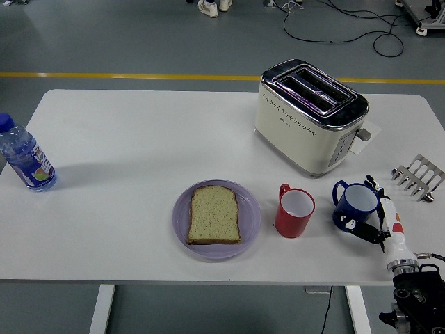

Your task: Pick up the cup,pour liquid into bread,place the cup on the desk

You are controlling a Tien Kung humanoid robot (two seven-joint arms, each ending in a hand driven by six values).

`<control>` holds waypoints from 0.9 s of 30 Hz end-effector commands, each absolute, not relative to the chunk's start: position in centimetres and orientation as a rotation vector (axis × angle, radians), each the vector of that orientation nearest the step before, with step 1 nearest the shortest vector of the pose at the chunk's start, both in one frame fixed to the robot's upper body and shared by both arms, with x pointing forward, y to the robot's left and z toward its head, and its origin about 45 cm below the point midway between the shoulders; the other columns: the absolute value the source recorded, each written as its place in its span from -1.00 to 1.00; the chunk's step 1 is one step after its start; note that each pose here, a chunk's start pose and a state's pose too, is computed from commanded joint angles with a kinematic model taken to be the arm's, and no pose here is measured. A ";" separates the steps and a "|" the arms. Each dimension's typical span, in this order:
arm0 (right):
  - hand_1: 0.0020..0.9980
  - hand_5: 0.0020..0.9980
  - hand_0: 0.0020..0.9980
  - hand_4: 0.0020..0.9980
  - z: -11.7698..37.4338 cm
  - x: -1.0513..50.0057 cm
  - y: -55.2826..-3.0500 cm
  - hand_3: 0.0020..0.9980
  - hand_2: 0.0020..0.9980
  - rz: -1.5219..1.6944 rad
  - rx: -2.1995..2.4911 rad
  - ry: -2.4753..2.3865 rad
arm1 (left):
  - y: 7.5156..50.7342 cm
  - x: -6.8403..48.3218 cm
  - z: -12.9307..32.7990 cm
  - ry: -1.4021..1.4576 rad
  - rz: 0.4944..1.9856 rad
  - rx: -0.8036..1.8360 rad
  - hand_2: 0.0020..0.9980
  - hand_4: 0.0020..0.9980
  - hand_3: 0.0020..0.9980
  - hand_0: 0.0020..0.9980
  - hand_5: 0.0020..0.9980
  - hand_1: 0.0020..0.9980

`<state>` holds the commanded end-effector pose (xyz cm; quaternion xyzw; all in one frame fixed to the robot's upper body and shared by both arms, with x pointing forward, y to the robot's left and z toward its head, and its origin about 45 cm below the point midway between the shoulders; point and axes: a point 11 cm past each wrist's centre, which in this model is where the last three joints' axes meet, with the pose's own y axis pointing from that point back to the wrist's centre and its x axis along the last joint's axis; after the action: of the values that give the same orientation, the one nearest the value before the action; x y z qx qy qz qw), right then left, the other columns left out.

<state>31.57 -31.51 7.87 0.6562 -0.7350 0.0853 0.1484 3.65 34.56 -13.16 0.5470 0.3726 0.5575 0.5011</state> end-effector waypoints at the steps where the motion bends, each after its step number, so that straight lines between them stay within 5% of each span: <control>1: 0.69 -1.00 0.92 0.87 8.1 31.6 -31.5 1.00 0.95 0.252 1.887 -2.121 | 34.6 3.6 -13.2 0.901 1.348 1.322 0.18 -0.41 0.04 0.29 0.49 0.20; 20: 0.70 -1.00 0.92 0.86 18.0 31.8 -30.7 1.00 0.94 0.457 2.012 -2.316 | 34.6 3.0 -13.2 0.900 1.334 1.337 0.18 -0.40 0.04 0.29 0.50 0.20; 21: 0.55 -0.78 0.72 0.52 18.5 31.9 -30.8 0.72 0.73 0.450 2.013 -2.341 | 34.6 3.0 -13.2 0.900 1.334 1.338 0.18 -0.40 0.04 0.29 0.50 0.20; 26: 0.55 -0.78 0.72 0.52 20.2 32.3 -31.8 0.72 0.73 0.188 2.090 -2.519 | 34.6 2.8 -13.2 0.902 1.330 1.342 0.18 -0.40 0.04 0.29 0.50 0.20; 27: 0.26 -0.58 0.42 0.29 20.7 32.4 -32.2 0.27 0.35 0.130 2.110 -2.564 | 34.7 2.7 -13.2 0.902 1.328 1.344 0.18 -0.40 0.05 0.29 0.50 0.20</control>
<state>32.44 -32.23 20.72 0.6324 -0.7683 0.0390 -0.0908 2.69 34.65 -13.24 0.5560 0.3729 0.5491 0.5003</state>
